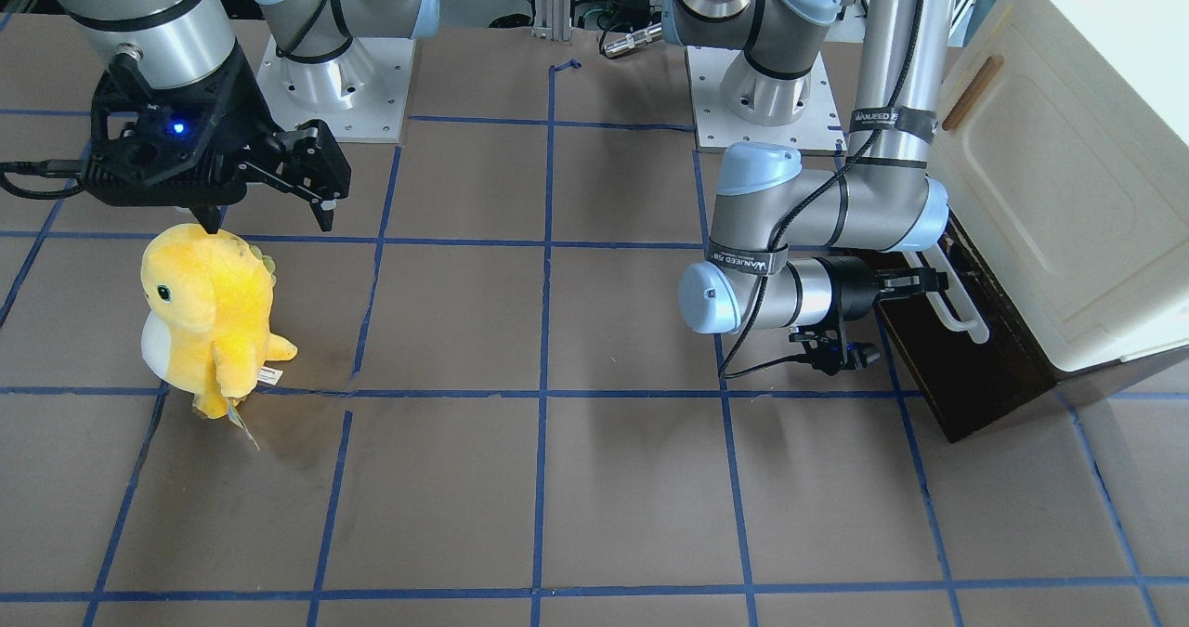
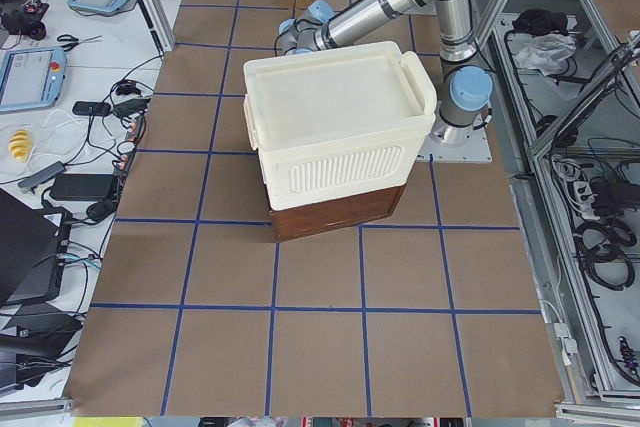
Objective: Pull drawer sideways
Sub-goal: 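Close the left gripper around the white drawer handle, then pull the drawer handle with the left gripper, sliding the drawer outward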
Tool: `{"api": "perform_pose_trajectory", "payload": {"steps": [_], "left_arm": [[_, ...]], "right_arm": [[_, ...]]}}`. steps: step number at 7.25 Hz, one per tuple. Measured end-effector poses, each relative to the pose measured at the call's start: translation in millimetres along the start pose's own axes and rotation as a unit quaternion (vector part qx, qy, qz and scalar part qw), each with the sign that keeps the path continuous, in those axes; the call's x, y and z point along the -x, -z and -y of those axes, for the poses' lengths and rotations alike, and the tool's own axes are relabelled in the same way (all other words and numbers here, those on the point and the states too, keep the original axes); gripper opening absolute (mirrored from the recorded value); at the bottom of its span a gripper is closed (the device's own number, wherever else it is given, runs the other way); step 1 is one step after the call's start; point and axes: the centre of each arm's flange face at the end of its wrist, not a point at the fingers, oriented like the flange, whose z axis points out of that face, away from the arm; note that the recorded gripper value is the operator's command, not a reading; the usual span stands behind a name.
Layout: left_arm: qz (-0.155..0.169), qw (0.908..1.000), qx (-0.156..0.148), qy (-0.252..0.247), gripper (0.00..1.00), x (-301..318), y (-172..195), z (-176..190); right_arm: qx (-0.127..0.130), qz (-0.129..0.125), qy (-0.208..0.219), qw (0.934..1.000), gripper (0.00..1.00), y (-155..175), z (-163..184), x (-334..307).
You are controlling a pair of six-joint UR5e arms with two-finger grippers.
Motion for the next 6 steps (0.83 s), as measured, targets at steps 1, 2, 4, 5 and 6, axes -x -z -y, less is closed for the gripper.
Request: {"api": "perform_pose_trajectory", "payload": {"steps": [1,2,4,5,6], "left_arm": [[0.0,1.0,0.0,-0.001,0.09,-1.2,0.0,0.5],[-0.001,1.0,0.0,-0.001,0.09,-1.5,0.6,1.2],[-0.001,1.0,-0.002,0.0,0.09,-0.4,3.9,1.2],[-0.001,1.0,-0.005,0.0,0.09,1.0,6.4,0.2],[0.001,1.0,-0.009,0.0,0.09,1.2,10.2,-0.9]], "right_arm": [[0.0,0.0,0.0,1.0,1.0,0.0,0.0,0.0],[0.0,0.0,0.0,1.0,1.0,0.0,0.0,0.0],[0.0,0.0,0.0,1.0,1.0,0.0,0.0,0.0],[0.0,0.0,0.0,1.0,1.0,0.0,0.0,0.0],[0.0,0.0,0.0,1.0,1.0,0.0,0.0,0.0]]}}
